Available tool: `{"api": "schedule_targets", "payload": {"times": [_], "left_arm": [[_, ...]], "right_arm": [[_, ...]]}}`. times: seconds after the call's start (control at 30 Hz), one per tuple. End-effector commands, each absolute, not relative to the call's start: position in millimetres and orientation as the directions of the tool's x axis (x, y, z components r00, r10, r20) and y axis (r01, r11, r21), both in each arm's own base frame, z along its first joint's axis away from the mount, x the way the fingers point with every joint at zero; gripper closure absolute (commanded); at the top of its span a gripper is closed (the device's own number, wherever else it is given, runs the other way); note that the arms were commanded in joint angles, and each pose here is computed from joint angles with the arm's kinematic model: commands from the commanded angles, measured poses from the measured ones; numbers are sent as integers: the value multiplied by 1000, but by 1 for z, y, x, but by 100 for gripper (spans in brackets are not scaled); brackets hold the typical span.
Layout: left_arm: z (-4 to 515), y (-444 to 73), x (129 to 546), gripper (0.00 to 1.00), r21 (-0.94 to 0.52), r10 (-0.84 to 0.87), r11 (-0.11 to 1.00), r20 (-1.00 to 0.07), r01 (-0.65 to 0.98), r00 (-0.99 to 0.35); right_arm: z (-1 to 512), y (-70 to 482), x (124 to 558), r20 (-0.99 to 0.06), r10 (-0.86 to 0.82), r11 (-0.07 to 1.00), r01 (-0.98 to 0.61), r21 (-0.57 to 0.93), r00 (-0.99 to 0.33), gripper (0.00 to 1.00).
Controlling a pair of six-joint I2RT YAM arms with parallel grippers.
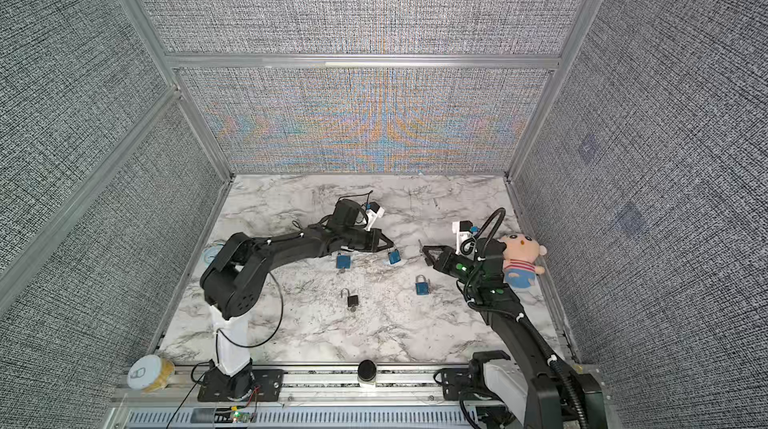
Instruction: Lock with the key
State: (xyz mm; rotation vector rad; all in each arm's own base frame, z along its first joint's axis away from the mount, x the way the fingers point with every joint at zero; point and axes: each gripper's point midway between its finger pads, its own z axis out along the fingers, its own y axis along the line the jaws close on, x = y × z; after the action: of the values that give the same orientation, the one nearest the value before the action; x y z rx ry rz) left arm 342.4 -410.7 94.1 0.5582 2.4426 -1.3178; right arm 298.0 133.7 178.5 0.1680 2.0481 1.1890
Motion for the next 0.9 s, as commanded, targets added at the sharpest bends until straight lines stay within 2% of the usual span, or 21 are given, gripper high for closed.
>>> {"api": "schedule_targets", "payload": {"times": [0.0,0.3,0.63,0.73,0.87], "left_arm": [[82,-423,344,100,-731,242,484,-417,481,-876],[62,-455,359,100,-756,294,458,-367,467,-882],[42,-456,361,100,-750,312,489,-326,445,-892],[38,-454,367,83,-730,293,521,-335,443,-896],[38,-450,374,73,-722,263,539,-345,434,-901]], "right_arm": [[182,135,300,-550,444,550,-270,791,-707,100],[179,134,306,-525,430,535,-262,804,-734,100],[174,134,312,-505,413,534,-248,809,-758,100],[169,133,316,-493,411,544,-227,808,-767,100],[168,133,318,-483,412,544,-216,810,-772,100]]}}
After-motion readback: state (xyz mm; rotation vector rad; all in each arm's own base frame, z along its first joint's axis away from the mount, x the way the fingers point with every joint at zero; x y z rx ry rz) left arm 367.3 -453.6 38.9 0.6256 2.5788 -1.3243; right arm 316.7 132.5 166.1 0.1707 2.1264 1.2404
